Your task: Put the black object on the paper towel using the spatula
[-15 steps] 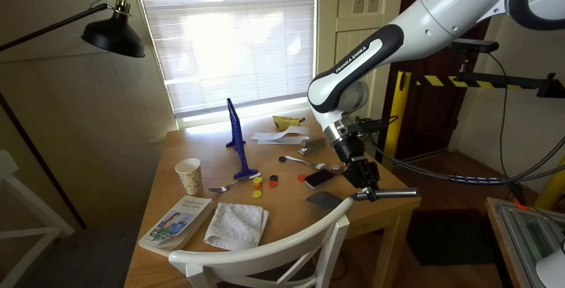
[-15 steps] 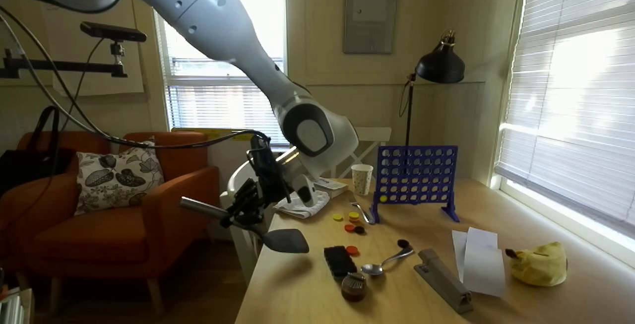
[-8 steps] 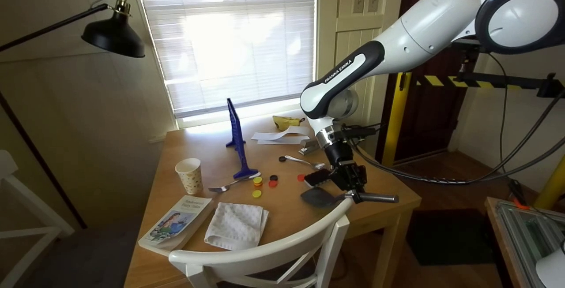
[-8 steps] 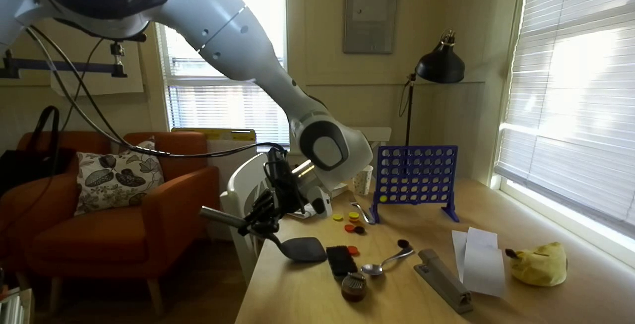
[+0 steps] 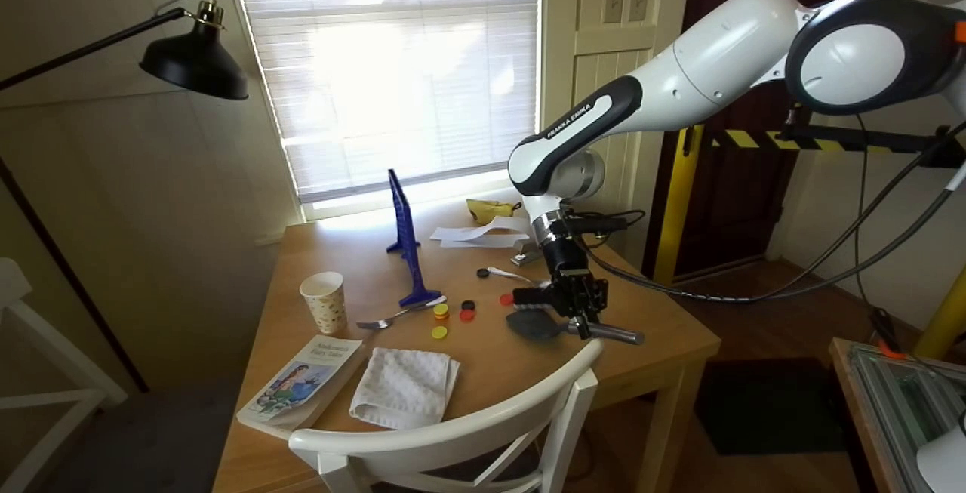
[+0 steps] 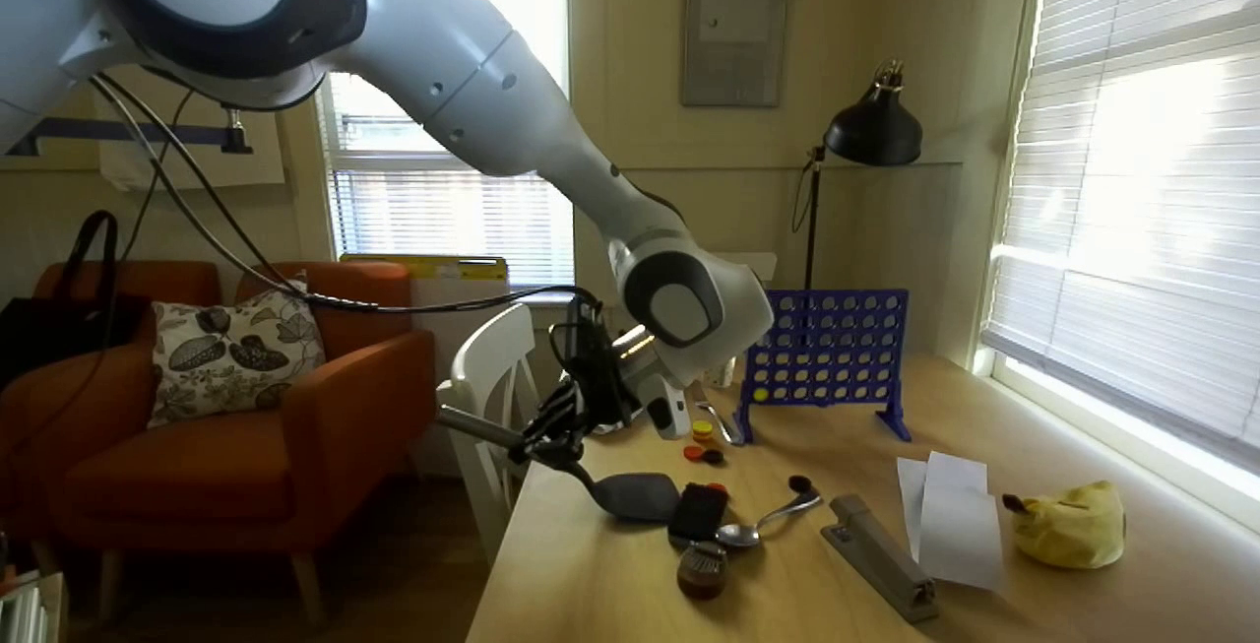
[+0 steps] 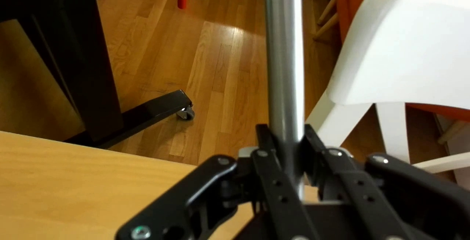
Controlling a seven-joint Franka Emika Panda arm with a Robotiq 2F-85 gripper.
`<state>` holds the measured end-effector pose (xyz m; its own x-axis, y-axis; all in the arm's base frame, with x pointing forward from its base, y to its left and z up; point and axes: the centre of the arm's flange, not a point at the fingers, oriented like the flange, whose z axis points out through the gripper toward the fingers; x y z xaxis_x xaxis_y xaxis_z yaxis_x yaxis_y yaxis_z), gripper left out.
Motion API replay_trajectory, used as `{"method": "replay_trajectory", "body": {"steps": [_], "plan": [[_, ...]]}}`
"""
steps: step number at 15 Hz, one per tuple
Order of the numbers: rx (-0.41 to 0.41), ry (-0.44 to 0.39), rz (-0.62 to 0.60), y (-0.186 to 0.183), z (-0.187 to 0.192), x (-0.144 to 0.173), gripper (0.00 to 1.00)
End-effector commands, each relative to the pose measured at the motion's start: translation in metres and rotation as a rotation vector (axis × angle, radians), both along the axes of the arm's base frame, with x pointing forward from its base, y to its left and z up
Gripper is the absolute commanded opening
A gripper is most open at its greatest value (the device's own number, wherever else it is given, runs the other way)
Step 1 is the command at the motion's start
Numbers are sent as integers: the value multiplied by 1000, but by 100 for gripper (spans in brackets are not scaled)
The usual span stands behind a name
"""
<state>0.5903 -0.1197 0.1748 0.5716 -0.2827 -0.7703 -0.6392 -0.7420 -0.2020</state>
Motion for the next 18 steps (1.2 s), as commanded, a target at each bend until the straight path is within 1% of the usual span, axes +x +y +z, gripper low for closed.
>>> {"method": "replay_trajectory", "body": {"steps": [1, 9, 12, 18], "plan": [[26, 19, -93, -9, -1, 16, 6], [52, 16, -219, -14, 1, 24, 6], [39, -1, -270, -15, -5, 26, 6], [-18, -36, -372, -22, -18, 34, 6]]}}
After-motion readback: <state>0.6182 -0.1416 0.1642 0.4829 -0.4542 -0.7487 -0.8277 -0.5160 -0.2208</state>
